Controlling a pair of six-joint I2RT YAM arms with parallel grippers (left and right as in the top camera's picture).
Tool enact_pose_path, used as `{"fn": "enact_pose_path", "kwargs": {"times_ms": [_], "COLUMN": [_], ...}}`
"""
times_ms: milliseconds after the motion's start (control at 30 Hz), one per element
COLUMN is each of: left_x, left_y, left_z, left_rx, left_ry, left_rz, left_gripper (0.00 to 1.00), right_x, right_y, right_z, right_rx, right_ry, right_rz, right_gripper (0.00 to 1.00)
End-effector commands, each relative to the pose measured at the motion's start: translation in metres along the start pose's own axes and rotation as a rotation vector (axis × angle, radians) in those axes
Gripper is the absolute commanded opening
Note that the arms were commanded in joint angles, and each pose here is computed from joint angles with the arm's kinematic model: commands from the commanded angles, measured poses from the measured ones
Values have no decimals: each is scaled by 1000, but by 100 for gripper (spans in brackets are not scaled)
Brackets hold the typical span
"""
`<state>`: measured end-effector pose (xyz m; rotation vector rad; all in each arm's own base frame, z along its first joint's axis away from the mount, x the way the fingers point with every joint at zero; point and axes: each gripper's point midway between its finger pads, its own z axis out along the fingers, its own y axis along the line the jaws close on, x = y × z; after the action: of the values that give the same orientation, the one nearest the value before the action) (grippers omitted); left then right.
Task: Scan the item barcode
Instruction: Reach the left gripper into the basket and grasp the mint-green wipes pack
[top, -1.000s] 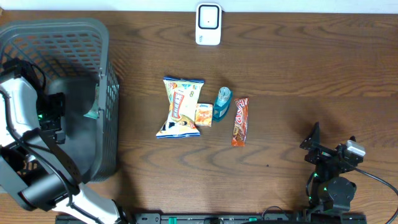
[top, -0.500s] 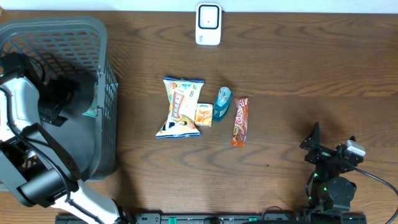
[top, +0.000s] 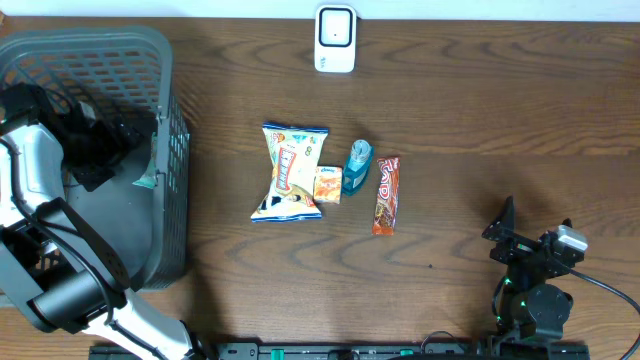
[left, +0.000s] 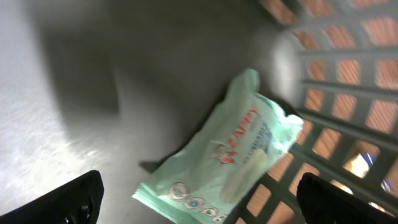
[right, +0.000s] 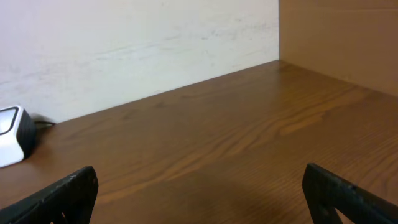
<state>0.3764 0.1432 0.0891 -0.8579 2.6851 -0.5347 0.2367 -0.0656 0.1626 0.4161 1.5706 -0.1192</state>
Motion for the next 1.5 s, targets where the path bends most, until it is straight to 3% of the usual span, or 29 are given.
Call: {"fn": "enact_pose_path", "kwargs": {"times_ms": [0,267,400,900,1467], "left_x": [8,14,11,27,26], "left_y": [-11,-10,-10,-27,12], "left_z": [4,7,12,50,80], "left_rx": [72,69,40,54,-97], "left_ry": [33,48,34,28,-24], "left_rz": [143,435,501,602,626], "left_gripper": [97,98,98,98,98], "right_x": [1,1,1,1,1], "right_y": [-2,-2,-2,-2,-2], "right_z": [0,0,0,0,0], "right_rx": [7,7,7,7,7], "right_ry": [2,2,2,1,2], "right_rz": [-11,-11,-11,-11,-11], "right_gripper": [99,99,99,99,99]}}
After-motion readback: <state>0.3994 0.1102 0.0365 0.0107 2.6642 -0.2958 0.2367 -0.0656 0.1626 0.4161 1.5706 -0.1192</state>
